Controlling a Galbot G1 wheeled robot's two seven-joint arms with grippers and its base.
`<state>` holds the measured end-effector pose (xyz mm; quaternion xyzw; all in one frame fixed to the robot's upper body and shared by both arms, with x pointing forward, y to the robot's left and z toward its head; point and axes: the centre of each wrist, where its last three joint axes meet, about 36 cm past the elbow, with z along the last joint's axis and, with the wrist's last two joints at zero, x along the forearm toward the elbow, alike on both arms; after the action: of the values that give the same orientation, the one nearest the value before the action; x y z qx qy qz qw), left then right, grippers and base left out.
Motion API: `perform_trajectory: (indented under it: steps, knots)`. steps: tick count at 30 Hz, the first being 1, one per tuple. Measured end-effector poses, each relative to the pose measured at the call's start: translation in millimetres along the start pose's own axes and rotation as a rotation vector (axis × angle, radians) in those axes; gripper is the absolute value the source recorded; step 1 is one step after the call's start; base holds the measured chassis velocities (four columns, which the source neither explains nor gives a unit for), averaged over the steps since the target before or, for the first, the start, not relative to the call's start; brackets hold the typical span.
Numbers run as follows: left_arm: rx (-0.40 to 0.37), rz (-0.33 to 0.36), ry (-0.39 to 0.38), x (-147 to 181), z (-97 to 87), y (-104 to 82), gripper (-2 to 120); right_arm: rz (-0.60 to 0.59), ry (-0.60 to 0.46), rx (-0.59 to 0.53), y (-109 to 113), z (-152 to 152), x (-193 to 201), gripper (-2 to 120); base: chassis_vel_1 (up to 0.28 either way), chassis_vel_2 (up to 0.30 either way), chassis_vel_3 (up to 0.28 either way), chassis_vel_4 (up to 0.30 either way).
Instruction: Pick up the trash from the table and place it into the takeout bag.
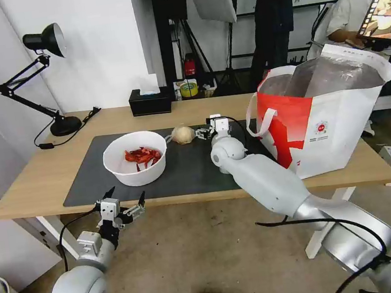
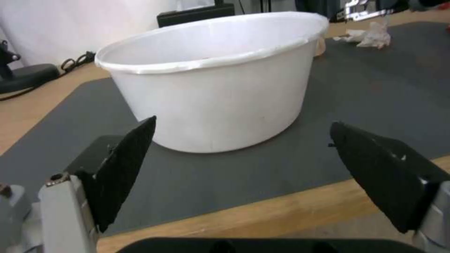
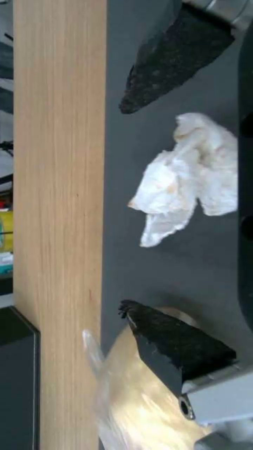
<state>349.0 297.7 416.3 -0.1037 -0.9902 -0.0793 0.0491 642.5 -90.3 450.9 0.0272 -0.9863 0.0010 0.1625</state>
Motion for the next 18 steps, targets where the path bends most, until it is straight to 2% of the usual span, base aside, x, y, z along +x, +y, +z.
perform_trajectory:
  steps: [6, 18]
  knots:
    - [-0.004, 0.002, -0.002, 0.0, -0.5, 0.6, 100, 0.019, 0.025, -0.009, 11.2, -12.6, -22.3, 100, 0.0, 0.0, 0.0, 0.0]
    - [-0.002, 0.007, -0.022, 4.7, 0.3, -4.1, 100, 0.038, 0.09, -0.032, 4.8, -4.9, -39.0, 100, 0.0, 0.0, 0.0, 0.0]
